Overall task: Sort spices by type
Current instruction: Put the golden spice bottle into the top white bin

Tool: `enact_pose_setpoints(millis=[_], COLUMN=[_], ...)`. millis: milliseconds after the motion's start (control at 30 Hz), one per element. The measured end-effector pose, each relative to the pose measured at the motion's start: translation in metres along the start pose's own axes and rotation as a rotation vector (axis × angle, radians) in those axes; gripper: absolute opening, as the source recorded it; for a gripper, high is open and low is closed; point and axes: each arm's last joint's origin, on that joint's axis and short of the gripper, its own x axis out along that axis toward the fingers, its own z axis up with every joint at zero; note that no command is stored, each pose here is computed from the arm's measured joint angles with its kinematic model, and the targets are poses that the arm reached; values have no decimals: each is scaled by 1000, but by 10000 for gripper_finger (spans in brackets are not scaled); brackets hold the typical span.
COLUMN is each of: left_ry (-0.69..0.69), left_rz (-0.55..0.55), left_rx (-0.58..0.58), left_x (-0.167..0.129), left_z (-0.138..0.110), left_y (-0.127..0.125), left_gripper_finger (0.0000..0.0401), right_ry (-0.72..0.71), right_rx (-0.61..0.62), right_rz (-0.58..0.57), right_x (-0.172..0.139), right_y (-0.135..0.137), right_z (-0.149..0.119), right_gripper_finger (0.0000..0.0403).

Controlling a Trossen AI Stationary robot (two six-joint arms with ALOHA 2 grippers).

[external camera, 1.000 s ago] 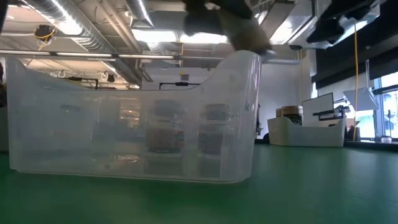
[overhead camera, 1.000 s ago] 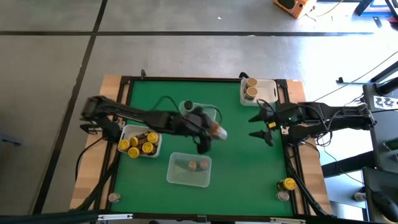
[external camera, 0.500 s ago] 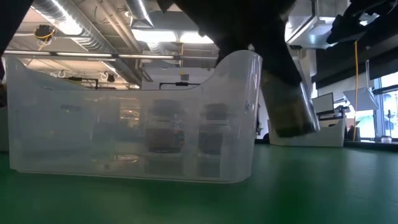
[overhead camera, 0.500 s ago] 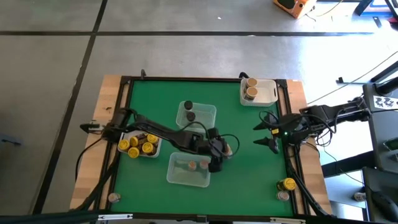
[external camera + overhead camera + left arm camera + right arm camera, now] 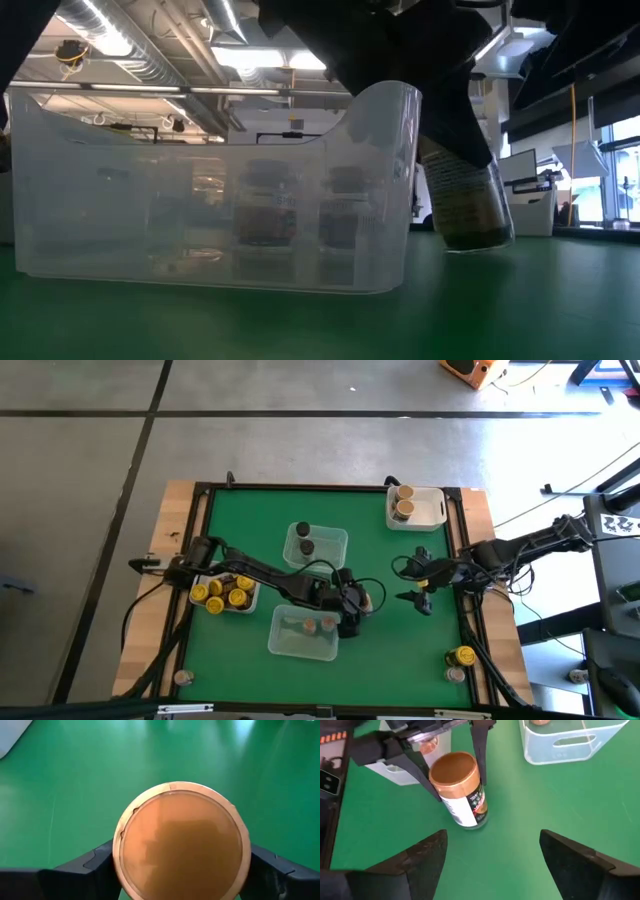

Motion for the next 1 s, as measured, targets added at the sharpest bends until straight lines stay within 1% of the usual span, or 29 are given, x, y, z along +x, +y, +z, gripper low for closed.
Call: enact_pose_setpoints(millis=[100,167,267,333,433,500,567,700,733,800,900,1000], left_ry=[-22,-30,-49,-52,-34,-5,23,46,40,14,-41,-146], left_rz=[-7,-8,-6,-7,-11,-17,-9,61,76,94,89,87], left_rx=[-7,8,28,39,113,207,258,305,311,311,281,247], left_x=[1,-1,-12,-27,-53,-68,-80,-102,-107,-117,-136,-153], left_z=[2,4,12,18,25,24,22,17,14,6,-9,-24], left_y=[0,1,4,5,2,-3,-8,-16,-17,-18,-18,-13], left_gripper_finger=[323,340,353,355,353,350,349,348,348,348,348,348], right_ry=[6,1,-13,-42,-106,-125,-152,-187,-205,-232,-244,-256], right_rx=[-1,0,3,7,9,-13,-39,-61,-59,-55,-73,-68], right_rz=[-2,1,8,11,36,60,93,100,86,67,56,33], right_x=[4,4,4,4,10,17,23,37,39,44,49,53], right_y=[1,2,2,3,8,13,19,25,25,27,29,27], right_z=[1,1,3,5,13,18,22,29,30,33,35,37], right_gripper_finger=[317,317,317,317,317,317,317,317,317,317,317,317])
